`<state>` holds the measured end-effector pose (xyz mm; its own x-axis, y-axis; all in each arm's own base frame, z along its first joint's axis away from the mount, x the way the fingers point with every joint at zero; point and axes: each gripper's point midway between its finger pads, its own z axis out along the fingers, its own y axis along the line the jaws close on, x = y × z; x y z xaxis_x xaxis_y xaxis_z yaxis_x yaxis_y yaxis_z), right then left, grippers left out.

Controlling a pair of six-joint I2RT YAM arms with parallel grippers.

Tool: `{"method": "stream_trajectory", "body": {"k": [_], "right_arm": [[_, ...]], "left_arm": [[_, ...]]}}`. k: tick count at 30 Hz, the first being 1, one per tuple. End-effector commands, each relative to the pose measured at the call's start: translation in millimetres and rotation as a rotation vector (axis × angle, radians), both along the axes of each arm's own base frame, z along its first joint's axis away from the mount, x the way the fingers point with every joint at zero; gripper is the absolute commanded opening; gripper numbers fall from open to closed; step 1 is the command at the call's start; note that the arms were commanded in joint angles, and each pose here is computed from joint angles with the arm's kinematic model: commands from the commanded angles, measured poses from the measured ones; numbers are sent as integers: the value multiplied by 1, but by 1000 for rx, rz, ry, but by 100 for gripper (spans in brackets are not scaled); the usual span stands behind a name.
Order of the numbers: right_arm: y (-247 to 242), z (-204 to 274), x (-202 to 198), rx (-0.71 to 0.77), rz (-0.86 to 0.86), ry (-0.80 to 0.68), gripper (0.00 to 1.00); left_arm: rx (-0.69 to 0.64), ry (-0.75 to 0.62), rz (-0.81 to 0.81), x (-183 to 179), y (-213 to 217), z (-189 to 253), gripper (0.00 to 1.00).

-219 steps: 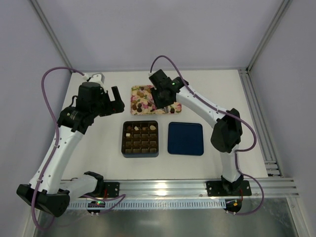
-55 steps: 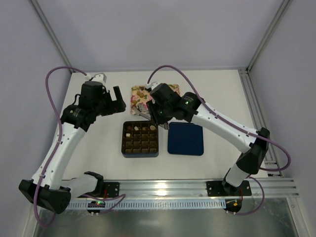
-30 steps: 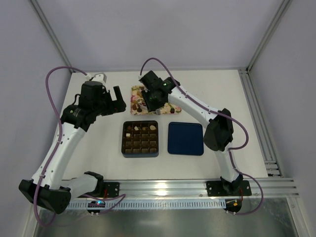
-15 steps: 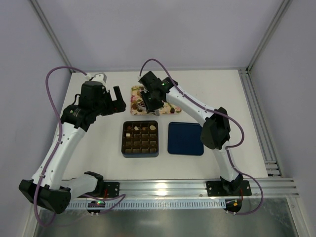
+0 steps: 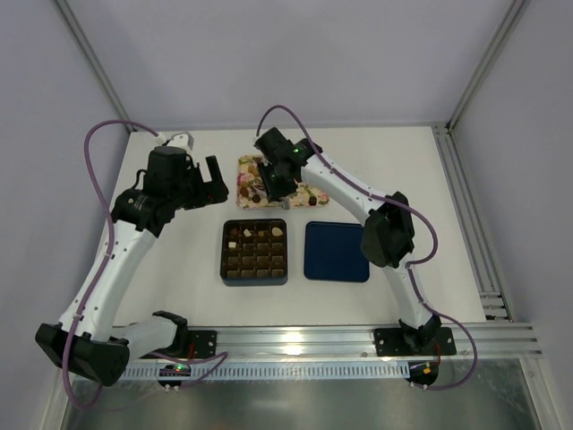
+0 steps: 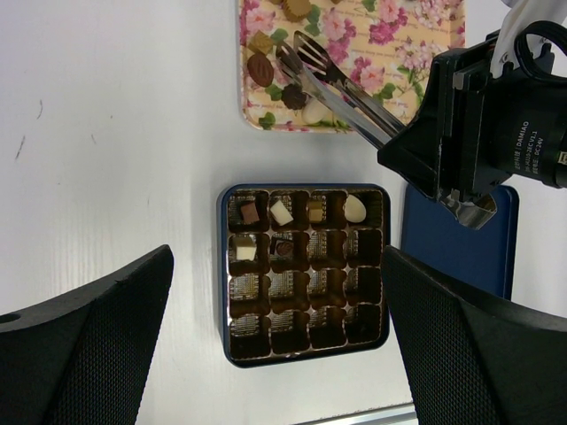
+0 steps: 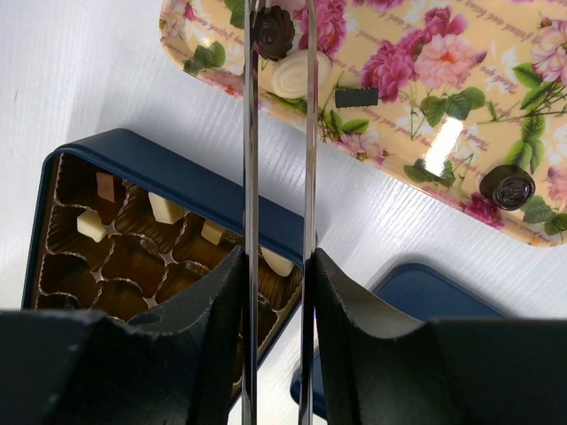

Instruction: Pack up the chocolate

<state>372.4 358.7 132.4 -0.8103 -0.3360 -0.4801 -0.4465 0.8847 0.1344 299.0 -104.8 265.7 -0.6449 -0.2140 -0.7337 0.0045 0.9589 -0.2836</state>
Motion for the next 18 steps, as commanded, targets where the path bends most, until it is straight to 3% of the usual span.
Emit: {"method": "stream_trajectory", "body": {"k": [1,8,18], "right_arm": [[12,21,11,62,0,-53,37],[8,24,15,44,-5,-74,26],[-6,80,20,78,-42,-196,24]], "left_arm": [[0,-31,-4,6,1,5,97],[-3,-35,-5,7,1,6,97],[-6,-44,1,6,3,10,97]]}}
